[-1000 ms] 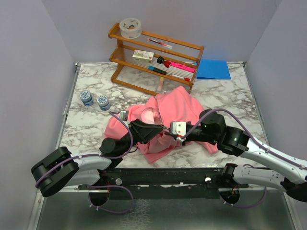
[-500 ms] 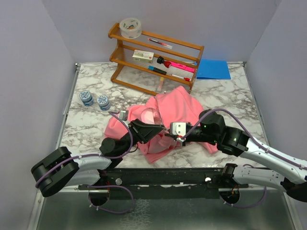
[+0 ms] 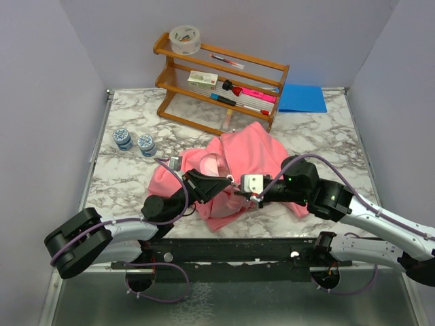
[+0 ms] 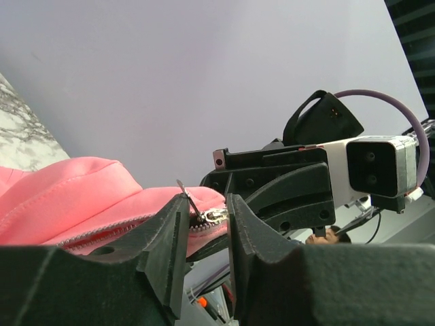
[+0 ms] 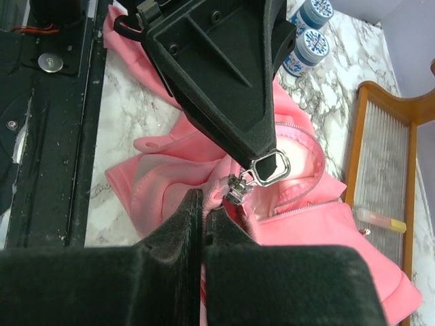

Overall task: Zip up the jacket
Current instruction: Zip the zipper on the jacket.

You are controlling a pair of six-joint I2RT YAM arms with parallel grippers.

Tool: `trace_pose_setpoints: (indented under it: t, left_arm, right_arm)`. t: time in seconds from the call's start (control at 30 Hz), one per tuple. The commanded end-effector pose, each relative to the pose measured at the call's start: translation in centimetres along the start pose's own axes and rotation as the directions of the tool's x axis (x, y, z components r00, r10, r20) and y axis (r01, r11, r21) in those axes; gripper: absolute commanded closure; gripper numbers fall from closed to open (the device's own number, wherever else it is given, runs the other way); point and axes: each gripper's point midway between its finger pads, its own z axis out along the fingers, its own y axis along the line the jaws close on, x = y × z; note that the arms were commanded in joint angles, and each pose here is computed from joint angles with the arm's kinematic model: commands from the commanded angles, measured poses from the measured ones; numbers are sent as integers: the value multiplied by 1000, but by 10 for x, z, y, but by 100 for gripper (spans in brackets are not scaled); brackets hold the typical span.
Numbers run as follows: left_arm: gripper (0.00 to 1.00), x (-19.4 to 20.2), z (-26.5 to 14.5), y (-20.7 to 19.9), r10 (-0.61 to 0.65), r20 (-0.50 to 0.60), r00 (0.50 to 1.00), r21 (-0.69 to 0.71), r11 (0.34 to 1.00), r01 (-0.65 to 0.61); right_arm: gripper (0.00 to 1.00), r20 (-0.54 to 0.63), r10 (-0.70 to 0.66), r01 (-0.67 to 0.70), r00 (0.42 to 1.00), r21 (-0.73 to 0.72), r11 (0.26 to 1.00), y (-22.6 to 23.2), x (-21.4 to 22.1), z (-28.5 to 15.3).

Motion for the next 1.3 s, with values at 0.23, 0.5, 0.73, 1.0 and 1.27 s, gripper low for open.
trace_pose_setpoints:
  t: [0.23, 0.5, 0.73, 1.0, 1.27]
  left_arm:
    - [84, -23, 0, -51, 7, 95, 995, 202, 979, -26]
    - [100, -18, 6, -31, 7, 71, 997, 114, 993, -15]
    - [100, -13, 11, -4, 27, 47, 999, -11, 1000, -26]
    - [100, -11, 8, 22, 56, 32, 998, -148, 988, -51]
    - [100, -8, 6, 54, 72, 12, 997, -289, 955, -66]
  right_arm:
    - [100, 8, 15, -15, 1000, -23, 1000, 8, 0, -2]
    - [100, 51, 77, -78, 996, 20, 997, 7, -4, -5]
    - [100, 100, 104, -112, 989, 70, 991, 3, -6, -8]
    - [100, 163, 98, -127, 982, 180, 975, -11, -10, -17]
    - [100, 218, 106, -152, 970, 209, 966, -15, -16, -21]
